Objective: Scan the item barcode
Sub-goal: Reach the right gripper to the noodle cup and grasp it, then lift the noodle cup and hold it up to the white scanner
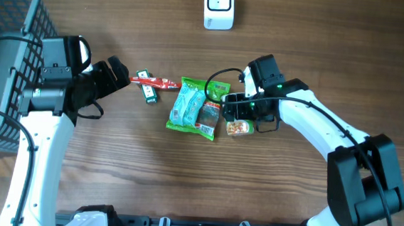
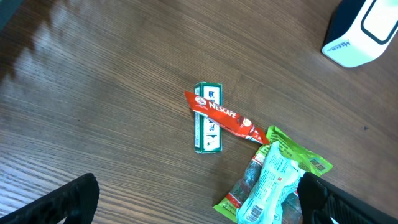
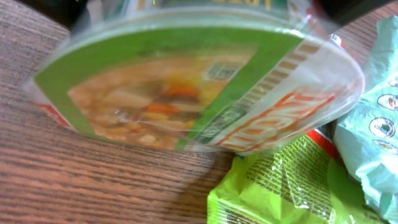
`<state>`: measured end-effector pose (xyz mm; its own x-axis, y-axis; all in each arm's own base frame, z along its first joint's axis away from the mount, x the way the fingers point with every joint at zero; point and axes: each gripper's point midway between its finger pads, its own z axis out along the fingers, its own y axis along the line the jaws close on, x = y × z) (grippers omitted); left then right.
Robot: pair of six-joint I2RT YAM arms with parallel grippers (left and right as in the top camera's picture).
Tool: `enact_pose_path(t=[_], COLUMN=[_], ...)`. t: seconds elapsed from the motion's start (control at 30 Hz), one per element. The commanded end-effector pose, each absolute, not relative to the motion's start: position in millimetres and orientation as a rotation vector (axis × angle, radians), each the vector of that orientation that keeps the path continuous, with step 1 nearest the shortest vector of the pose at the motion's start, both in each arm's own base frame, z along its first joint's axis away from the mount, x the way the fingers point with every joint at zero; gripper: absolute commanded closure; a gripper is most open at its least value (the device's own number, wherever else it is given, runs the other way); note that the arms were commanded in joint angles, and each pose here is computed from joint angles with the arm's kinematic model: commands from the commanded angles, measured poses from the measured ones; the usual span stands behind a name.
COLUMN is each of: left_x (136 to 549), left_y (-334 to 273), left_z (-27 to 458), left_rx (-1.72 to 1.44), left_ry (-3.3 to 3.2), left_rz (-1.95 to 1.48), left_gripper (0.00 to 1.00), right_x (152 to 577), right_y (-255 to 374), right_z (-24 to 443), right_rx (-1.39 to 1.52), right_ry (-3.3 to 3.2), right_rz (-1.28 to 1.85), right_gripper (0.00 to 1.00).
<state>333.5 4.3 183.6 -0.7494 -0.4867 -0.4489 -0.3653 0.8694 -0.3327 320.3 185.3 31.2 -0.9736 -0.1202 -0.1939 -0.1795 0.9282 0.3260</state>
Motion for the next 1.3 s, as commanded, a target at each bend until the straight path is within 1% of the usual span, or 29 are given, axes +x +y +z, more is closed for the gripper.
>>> enact_pose_path(t=[0.0,0.13,0.27,0.4,0.5,0.7,0.77,0.87,0.93,1.03,1.17,1.2,1.27], left_x=[334,334,334,334,334,334,334,334,334,334,334,334,334], left_y=[2,2,2,2,2,2,2,2,2,2,2,2,2], left_z=[182,182,182,182,182,182,182,182,182,182,182,182,182], left_rx=[-0.601,-0.601,-0.601,-0.601,-0.601,-0.601,-0.601,-0.601,-0.601,-0.6,-0.601,-0.601,-0.601], left_ry=[2.51,2.51,2.51,2.51,2.51,2.51,2.51,2.51,2.51,2.51,2.51,2.51,2.51], left_rz=[-0.312,-0.312,-0.312,-0.312,-0.312,-0.312,-0.312,-0.312,-0.312,-0.312,-0.312,-0.312,-0.312], left_gripper=[0.0,0.0,0.0,0.0,0.0,0.0,0.0,0.0,0.0,0.0,0.0,0.0,0.0], right_x=[316,316,324,326,326,321,315,310,305,298,287,282,282], right_y=[187,186,185,179,184,189,186,176,175,176,182,183,183], right_z=[25,26,31,40,57,138,172,205,223,236,255,269,274], right_rx=[-0.26,-0.255,-0.239,-0.223,-0.281,-0.313,-0.298,-0.295,-0.325,-0.365,-0.475,-0.526,-0.536], right_ry=[2.931,2.931,2.912,2.898,2.849,2.651,2.552,2.428,2.334,2.237,2.066,1.953,1.912], right_rz=[0.525,0.526,0.531,0.54,0.619,0.943,1.129,1.333,1.492,1.65,1.862,1.974,2.035], right_gripper=[0.03,0.08,0.18,0.22,0.23,0.25,0.3,0.32,0.32,0.31,0.3,0.3,0.3])
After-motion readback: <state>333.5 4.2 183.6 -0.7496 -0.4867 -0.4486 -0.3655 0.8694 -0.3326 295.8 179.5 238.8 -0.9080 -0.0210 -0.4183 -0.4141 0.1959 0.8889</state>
